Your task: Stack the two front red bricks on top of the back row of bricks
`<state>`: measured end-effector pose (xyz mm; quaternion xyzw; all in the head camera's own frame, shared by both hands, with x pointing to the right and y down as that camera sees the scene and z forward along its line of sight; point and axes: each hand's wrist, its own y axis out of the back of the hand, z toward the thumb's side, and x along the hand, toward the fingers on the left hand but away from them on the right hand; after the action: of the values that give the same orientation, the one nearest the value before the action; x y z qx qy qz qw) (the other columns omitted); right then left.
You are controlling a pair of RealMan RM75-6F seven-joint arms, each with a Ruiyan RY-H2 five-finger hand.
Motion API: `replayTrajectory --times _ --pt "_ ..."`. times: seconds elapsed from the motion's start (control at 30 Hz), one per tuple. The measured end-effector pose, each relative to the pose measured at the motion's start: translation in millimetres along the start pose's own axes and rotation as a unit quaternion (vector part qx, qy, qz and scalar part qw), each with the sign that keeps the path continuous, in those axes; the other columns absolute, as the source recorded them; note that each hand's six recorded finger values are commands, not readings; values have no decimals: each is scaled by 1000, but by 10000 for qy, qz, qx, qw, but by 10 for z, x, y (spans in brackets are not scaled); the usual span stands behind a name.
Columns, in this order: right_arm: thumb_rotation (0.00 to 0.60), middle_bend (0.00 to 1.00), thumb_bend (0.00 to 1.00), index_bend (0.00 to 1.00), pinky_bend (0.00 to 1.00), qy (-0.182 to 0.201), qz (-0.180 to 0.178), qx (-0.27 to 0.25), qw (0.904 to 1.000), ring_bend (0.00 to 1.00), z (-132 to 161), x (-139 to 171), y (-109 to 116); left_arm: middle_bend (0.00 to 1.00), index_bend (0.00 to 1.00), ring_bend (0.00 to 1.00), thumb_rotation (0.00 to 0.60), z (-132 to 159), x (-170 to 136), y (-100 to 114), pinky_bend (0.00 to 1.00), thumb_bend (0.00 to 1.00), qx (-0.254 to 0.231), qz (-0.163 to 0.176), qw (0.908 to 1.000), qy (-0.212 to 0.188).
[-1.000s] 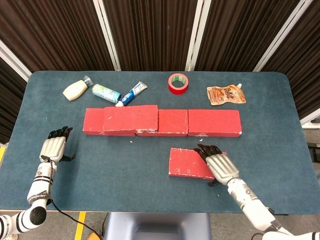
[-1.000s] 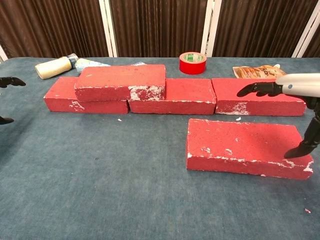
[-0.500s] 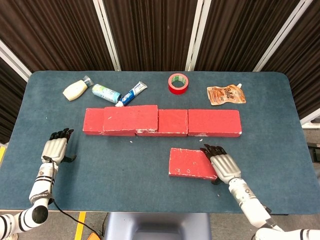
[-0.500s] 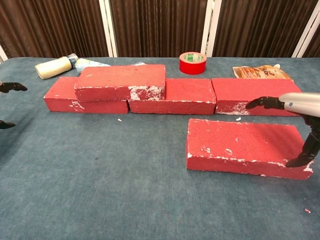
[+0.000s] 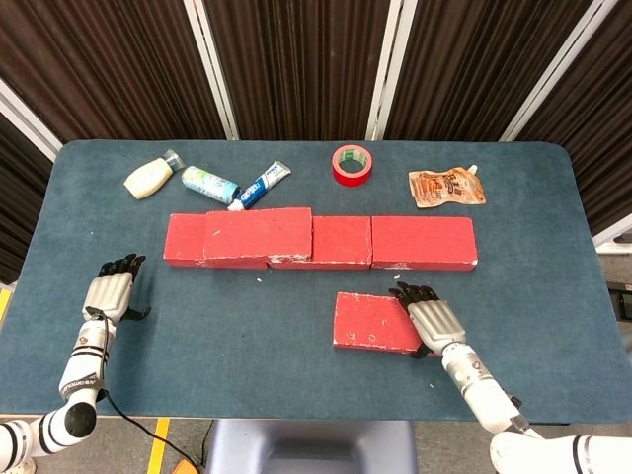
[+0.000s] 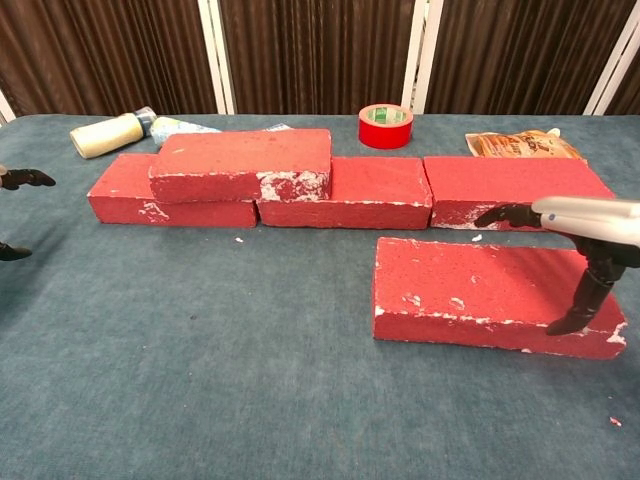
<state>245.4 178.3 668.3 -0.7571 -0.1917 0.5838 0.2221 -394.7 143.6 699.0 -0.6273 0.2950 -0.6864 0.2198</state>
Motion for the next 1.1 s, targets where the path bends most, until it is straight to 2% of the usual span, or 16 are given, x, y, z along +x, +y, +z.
replayTrajectory --times 0.77,0.97,1.1 --pt "600 1 0 0 0 134 139 88 9998 0 198 -158 -81 0 0 0 600 -131 39 -40 36 275 -42 -33 9999 98" --pt "600 49 0 0 0 90 209 179 9996 3 196 -160 -122 0 0 0 600 -132 28 -34 35 278 -40 -25 10000 83" --pt "600 102 0 0 0 97 246 249 9993 59 218 -165 -148 0 0 0 600 -148 30 -43 35 277 -54 -31 9999 89"
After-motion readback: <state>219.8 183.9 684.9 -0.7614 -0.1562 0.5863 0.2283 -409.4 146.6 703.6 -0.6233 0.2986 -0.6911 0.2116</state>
